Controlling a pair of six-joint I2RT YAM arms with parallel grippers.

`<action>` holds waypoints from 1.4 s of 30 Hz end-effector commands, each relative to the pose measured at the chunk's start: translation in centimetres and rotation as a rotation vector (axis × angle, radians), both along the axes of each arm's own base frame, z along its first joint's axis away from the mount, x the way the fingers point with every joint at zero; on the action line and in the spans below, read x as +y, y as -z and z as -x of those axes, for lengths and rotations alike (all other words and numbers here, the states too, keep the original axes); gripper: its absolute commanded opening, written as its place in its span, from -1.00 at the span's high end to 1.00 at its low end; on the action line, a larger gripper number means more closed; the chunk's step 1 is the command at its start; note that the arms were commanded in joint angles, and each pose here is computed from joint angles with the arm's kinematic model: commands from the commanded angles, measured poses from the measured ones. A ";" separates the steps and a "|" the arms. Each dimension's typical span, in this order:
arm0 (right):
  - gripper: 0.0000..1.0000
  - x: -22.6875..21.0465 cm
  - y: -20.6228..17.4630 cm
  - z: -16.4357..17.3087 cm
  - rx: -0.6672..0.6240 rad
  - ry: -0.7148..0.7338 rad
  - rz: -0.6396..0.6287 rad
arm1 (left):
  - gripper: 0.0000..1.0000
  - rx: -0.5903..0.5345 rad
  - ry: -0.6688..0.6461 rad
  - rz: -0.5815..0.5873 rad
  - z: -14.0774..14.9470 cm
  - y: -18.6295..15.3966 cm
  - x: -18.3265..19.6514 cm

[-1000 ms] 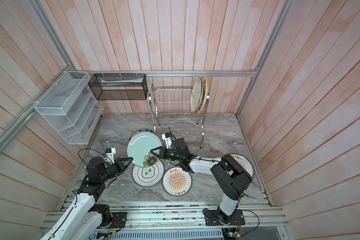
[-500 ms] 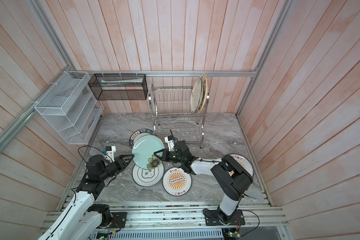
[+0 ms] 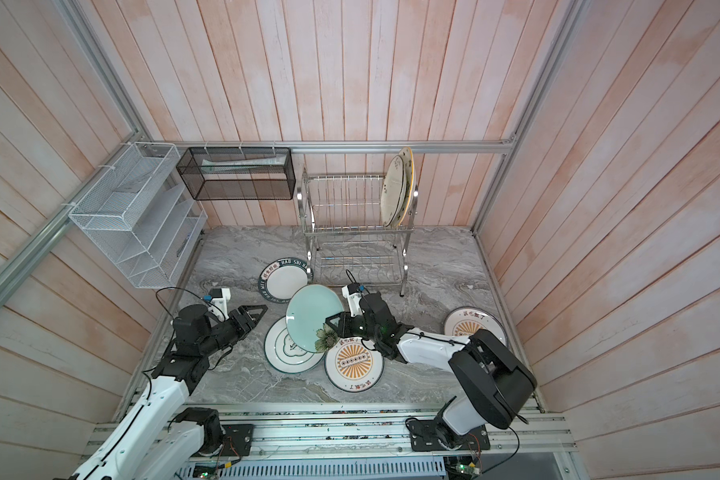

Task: Load plates into a dish rack
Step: Place the plate on the dish rack.

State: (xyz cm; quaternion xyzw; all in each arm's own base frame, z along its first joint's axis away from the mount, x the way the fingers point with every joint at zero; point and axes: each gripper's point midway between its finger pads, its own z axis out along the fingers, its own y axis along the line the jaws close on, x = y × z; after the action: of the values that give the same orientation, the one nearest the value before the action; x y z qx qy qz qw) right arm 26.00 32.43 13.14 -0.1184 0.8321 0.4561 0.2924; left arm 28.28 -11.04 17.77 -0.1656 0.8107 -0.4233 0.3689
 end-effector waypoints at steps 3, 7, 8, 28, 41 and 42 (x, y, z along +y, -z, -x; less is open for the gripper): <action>1.00 -0.1 -8.4 0.4 -0.312 -0.063 -0.108 | -0.13 -0.073 0.024 -0.010 -0.9 -2.2 -0.4; 1.00 -0.3 -11.7 1.3 -0.423 -0.113 -0.109 | -0.13 -0.107 0.052 0.002 -0.9 -3.3 -0.9; 1.00 -0.4 -12.8 1.4 -0.453 -0.121 -0.111 | -0.13 -0.114 0.051 -0.002 -0.9 -3.6 -0.9; 1.00 -5.7 -29.5 0.1 -0.817 0.118 -0.106 | -0.15 -0.469 0.124 -0.138 1.8 -12.4 -5.6; 1.00 -9.8 -37.9 -4.7 -0.979 0.454 -0.018 | -0.15 -0.595 0.220 -0.260 4.4 -14.4 -11.0; 1.00 -10.1 -38.2 -5.4 -0.982 0.482 -0.008 | -0.15 -0.599 0.230 -0.276 4.5 -14.3 -11.4</action>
State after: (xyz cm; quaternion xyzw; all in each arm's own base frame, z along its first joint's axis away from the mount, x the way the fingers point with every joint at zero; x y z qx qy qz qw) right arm 30.22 24.89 45.81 -0.1816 0.6528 0.2967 0.6730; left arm 23.34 -22.53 30.67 0.1004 0.7369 -0.4131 0.5256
